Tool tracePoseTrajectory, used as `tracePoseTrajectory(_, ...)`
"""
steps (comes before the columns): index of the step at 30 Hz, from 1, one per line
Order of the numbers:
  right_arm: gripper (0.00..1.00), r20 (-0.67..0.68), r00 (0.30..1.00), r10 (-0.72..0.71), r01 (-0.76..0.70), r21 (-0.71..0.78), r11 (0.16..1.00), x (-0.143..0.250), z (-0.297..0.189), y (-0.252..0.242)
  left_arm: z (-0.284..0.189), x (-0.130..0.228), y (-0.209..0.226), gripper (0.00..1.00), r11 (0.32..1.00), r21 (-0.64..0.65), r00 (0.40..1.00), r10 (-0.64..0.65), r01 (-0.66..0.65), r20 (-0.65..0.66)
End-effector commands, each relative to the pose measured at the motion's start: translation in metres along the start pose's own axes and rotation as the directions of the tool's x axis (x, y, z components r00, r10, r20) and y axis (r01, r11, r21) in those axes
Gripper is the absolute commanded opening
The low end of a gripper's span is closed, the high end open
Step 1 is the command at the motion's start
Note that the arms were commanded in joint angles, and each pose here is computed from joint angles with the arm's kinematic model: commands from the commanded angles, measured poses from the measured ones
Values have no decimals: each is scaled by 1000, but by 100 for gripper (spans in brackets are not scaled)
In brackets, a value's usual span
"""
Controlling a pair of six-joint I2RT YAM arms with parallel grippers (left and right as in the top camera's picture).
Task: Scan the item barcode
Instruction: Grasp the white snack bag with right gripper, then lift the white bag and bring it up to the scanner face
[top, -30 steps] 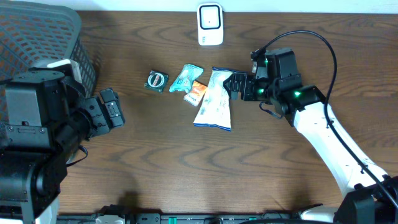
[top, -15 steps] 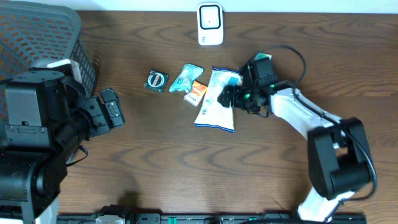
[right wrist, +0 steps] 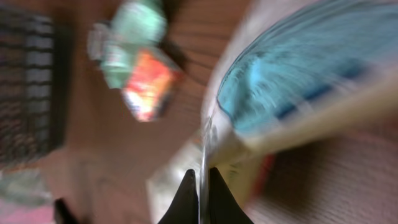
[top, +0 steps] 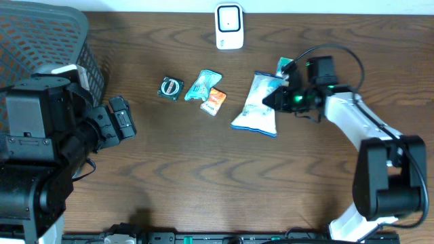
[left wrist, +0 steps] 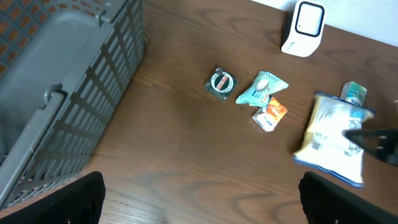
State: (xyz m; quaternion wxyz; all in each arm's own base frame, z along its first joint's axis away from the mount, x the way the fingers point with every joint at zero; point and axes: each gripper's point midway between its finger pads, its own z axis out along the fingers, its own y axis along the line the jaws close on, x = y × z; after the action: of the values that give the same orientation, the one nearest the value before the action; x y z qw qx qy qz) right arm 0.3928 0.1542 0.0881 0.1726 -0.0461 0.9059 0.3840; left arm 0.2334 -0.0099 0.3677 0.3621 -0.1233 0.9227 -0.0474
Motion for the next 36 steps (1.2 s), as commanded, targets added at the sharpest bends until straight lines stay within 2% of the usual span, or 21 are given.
tracePoseTrajectory(1,1,37,991,-129,134,-193,972,-5,-17,39,-2,-1,1,98,1000,-5,1000,0,0,8)
tracePoseTrajectory(4,4,20,993,-114,116,-130,985,-2,-13,29,-2,-1,1,98,1000,-5,1000,0,0,8)
tracePoseTrajectory(5,32,-5,996,-88,88,-46,995,4,-10,15,-2,-1,1,98,1000,-5,1000,0,0,8)
tracePoseTrajectory(6,42,-16,997,-70,70,3,998,6,-9,7,-2,-1,1,98,1000,-5,1000,0,0,8)
tracePoseTrajectory(7,68,-27,999,-22,25,124,992,10,-9,-13,-2,-1,1,98,1000,-5,1000,0,0,8)
tracePoseTrajectory(8,72,-22,1000,7,-3,208,978,11,-11,-27,-2,-1,1,98,1000,-5,1000,0,0,8)
tracePoseTrajectory(9,82,-7,1000,16,-13,276,961,9,-14,-38,-2,-1,1,98,1000,-5,1000,0,0,8)
tracePoseTrajectory(13,97,42,999,-26,13,291,957,-5,-15,-40,-2,-1,1,98,1000,-5,1000,0,0,7)
tracePoseTrajectory(18,98,85,995,-55,31,256,966,-27,-24,-28,-2,-1,1,98,1000,-5,1000,0,0,8)
tracePoseTrajectory(20,91,95,994,-49,23,261,965,-36,-33,-25,-2,-1,1,98,1000,-5,1000,0,0,8)
tracePoseTrajectory(24,91,154,986,-71,27,271,962,-60,-53,-24,-2,-1,1,98,1000,-5,1000,0,0,8)
tracePoseTrajectory(27,93,164,958,-233,174,312,934,-75,-57,-29,-2,-1,1,98,1000,-5,1000,0,0,8)
tracePoseTrajectory(29,96,133,943,-304,250,318,915,-75,-50,-32,-2,-1,1,98,1000,-5,1000,0,0,8)
tracePoseTrajectory(31,99,109,949,-296,252,301,920,-69,-38,-34,-2,-1,1,98,1000,-5,1000,0,0,8)
tracePoseTrajectory(36,99,25,953,-301,290,210,934,-48,3,-31,-2,-1,1,97,1000,-5,1000,0,0,8)
